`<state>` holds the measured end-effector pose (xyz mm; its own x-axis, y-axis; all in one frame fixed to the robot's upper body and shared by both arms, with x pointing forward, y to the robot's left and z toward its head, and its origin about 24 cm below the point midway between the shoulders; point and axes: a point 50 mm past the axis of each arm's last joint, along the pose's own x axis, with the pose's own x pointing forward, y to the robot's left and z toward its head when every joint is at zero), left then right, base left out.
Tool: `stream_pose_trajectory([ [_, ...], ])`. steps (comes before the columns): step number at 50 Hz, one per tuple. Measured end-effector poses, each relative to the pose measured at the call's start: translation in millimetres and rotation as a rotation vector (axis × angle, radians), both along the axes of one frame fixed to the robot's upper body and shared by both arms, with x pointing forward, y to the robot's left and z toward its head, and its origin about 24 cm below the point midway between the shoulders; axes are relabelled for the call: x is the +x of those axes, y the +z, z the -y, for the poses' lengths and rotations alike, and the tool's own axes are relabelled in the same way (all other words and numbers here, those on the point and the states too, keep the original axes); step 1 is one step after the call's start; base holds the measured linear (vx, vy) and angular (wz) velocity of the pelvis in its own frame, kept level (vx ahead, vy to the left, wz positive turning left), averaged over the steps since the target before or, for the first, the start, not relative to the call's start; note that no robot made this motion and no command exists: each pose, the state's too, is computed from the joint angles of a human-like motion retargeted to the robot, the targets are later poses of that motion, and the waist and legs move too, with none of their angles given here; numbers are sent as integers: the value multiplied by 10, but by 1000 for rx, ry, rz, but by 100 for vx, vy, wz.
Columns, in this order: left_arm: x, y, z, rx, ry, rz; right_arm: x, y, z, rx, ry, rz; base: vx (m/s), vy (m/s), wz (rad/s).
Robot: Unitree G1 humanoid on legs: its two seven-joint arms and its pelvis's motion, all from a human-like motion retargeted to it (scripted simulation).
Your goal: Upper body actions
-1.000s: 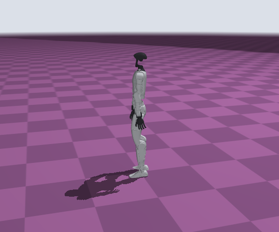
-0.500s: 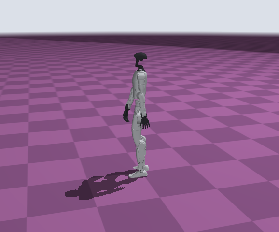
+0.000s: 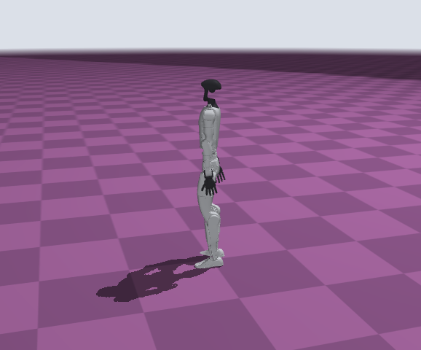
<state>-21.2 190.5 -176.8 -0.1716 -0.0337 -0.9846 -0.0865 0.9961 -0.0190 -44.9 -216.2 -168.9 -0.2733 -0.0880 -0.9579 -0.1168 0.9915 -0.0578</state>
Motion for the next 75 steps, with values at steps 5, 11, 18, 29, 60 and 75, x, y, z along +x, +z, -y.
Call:
stream_pose_trajectory([
  [5, -17, -3, 38, -25, -59, -8, 177, -46, -143, 93, 180, 36, 1, 1, -13],
  [11, -11, -9, 95, -46, -112, -10, 448, -91, -234, 62, 475, 100, 0, 0, 0],
  [18, 20, -16, 133, -62, -122, 3, 646, -104, -307, 135, 596, 143, 0, 0, 0],
  [29, -34, -6, 101, -51, -107, -16, 544, -83, -221, 130, 397, 111, 0, 0, 0],
  [60, -13, -12, 132, -63, -109, -9, 344, -68, -202, 132, 401, 39, 0, 0, 0],
  [75, -49, -7, 125, -60, -106, -22, 422, -77, -230, 142, 406, 68, 0, 0, 0],
])
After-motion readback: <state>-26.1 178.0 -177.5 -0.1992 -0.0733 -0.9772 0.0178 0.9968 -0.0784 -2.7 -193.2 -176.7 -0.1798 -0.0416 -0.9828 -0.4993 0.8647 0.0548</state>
